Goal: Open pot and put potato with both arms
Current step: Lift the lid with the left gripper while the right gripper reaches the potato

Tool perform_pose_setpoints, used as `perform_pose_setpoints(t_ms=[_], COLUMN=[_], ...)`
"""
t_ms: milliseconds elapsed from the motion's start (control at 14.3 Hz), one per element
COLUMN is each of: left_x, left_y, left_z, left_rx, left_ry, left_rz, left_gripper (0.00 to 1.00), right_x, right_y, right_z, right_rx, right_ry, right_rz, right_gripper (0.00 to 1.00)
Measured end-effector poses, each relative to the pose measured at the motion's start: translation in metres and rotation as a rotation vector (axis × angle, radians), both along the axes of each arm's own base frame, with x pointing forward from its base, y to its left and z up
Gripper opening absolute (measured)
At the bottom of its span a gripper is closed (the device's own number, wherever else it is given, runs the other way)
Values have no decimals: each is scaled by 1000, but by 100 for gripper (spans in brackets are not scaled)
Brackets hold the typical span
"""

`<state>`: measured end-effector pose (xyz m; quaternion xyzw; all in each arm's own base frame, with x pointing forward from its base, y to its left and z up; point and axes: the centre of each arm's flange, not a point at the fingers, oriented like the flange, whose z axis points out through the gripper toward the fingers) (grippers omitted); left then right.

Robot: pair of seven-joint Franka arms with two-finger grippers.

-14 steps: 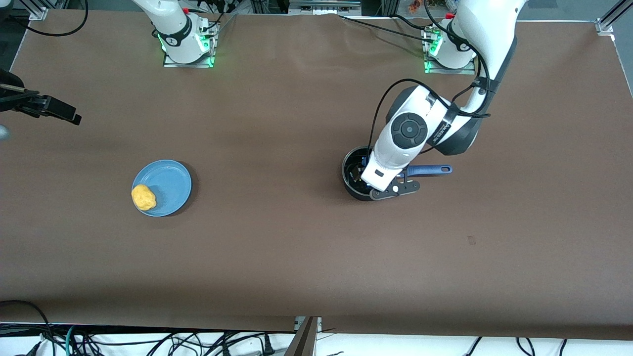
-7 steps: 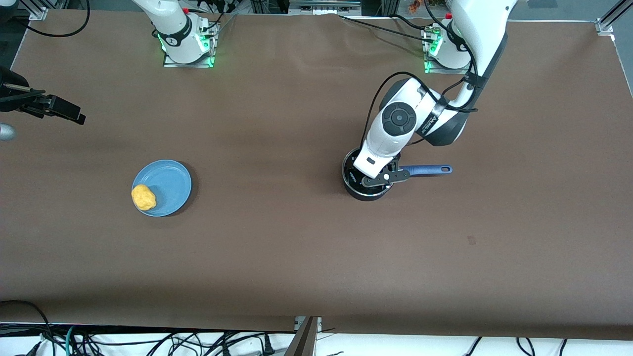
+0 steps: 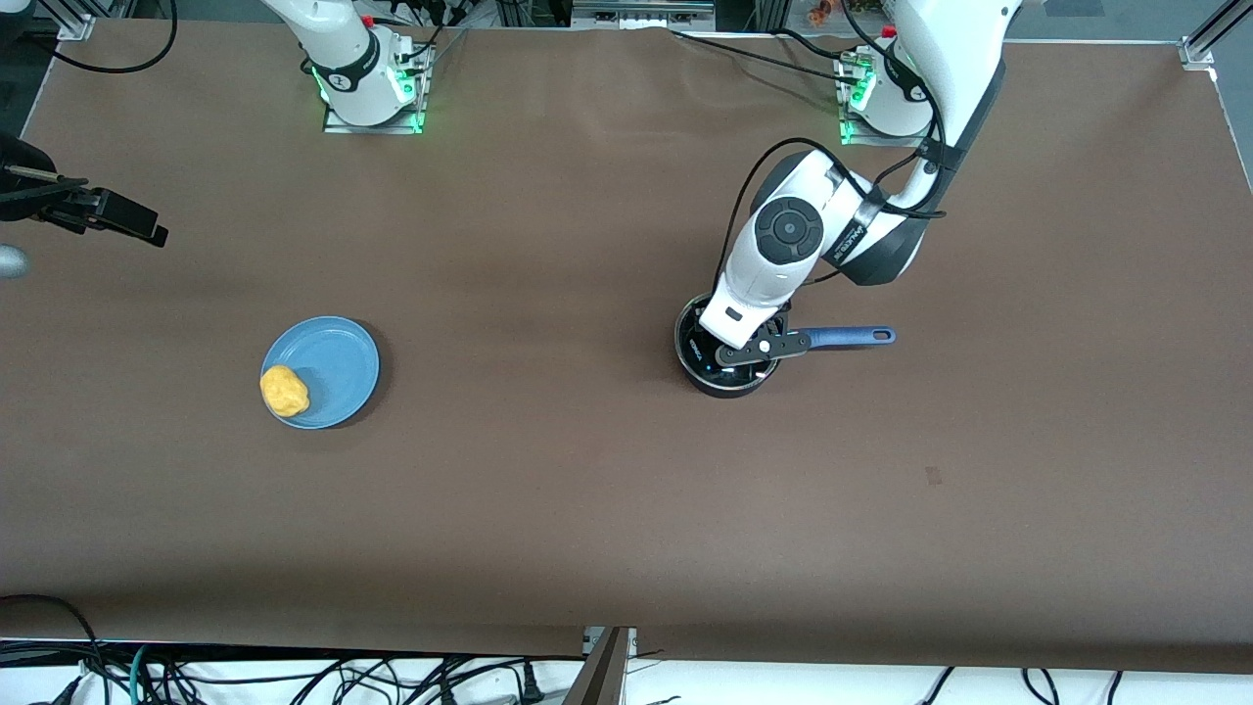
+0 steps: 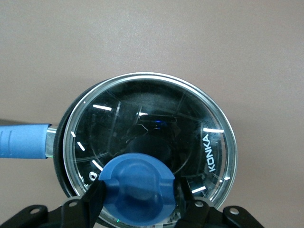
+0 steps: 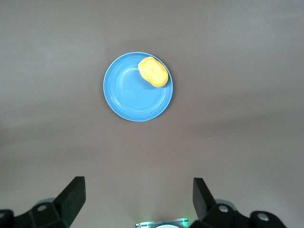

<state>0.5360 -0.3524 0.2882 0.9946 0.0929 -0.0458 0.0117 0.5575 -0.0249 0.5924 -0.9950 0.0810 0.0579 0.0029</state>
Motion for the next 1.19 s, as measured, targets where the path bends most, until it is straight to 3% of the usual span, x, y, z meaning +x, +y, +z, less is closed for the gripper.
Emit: perform_pose_setpoints(t_ms=[349, 698, 977, 1186], left_x=[-4, 3, 34, 70], left_y=[-2, 7, 44, 113], left_z=[-2, 10, 55, 86], left_rx=[31, 28, 37, 26], left_ry=[-19, -33, -37, -68], left_rz=[-41, -24, -36, -107], left_gripper=[60, 60, 60, 60], right_x=[2, 18, 30, 63], right_y=[-9, -10, -11, -18], right_z=[-4, -42, -76, -142], right_rx=[1, -46, -54, -35], right_ry=[4, 74, 136, 130], right_rz=[0, 17, 132, 249], right_gripper=[100, 100, 100, 100])
